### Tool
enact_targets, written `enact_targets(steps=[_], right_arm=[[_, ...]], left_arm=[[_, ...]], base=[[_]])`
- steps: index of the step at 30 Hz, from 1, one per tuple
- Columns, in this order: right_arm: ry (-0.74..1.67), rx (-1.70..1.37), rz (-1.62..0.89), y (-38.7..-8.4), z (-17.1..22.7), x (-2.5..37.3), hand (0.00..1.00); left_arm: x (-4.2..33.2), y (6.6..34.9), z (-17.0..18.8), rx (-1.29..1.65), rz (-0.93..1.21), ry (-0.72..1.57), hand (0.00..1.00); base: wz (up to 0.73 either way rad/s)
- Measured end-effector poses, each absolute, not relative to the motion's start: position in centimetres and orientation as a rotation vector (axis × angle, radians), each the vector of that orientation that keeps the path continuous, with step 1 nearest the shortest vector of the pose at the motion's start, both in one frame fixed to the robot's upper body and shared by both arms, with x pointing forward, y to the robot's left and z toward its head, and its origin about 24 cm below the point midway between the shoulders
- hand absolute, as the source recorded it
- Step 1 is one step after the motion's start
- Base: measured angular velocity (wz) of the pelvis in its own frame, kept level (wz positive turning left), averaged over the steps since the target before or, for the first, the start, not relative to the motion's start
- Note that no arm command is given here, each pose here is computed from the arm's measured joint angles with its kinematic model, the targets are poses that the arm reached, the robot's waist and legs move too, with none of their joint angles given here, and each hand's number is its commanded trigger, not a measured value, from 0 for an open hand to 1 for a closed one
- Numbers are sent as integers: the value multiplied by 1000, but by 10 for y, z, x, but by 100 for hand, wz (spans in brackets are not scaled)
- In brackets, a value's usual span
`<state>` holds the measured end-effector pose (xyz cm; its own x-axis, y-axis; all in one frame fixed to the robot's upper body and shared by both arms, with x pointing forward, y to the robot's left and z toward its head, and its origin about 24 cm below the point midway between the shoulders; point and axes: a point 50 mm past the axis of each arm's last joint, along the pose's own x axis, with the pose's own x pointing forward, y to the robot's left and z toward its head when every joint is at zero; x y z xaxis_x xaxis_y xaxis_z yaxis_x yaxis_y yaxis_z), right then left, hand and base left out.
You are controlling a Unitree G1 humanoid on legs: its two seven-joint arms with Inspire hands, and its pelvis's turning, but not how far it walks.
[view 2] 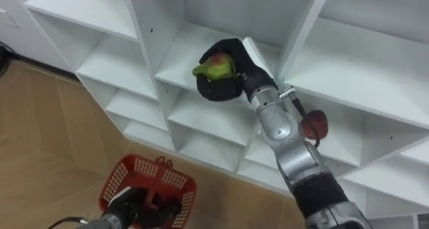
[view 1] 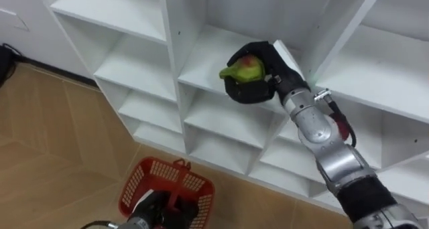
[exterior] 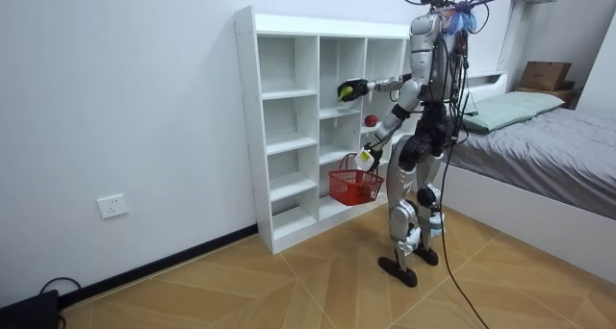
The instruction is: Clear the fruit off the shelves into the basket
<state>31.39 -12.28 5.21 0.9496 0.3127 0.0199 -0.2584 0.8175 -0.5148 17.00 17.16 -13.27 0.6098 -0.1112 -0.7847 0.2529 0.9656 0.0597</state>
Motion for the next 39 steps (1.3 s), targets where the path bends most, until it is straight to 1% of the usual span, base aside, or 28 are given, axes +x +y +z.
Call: enact_targets(steps=[10,15,23,27,31,39], right_arm=[[-95,-525,428,-113,40,282,100],[-70,-616,458,-114,28,267,100],[60,-702,465,-129,-5,242,100],[96,-700,458,-132,-14,239,100],[184,-709,456,-137,-33,231,100],[237,-719,457,-140,-47,224,100]], left_arm=[[174,169,-130,176,-198,856,100],[179,164,-125,145,-195,810,100],[182,158,-123,158,-230,773,100],[183,154,-122,156,-247,762,100],[184,152,-121,144,-261,746,100],[190,150,-113,135,-309,688,100]], base=[[-14],[-23],[-12],[-10],[0],[2]])
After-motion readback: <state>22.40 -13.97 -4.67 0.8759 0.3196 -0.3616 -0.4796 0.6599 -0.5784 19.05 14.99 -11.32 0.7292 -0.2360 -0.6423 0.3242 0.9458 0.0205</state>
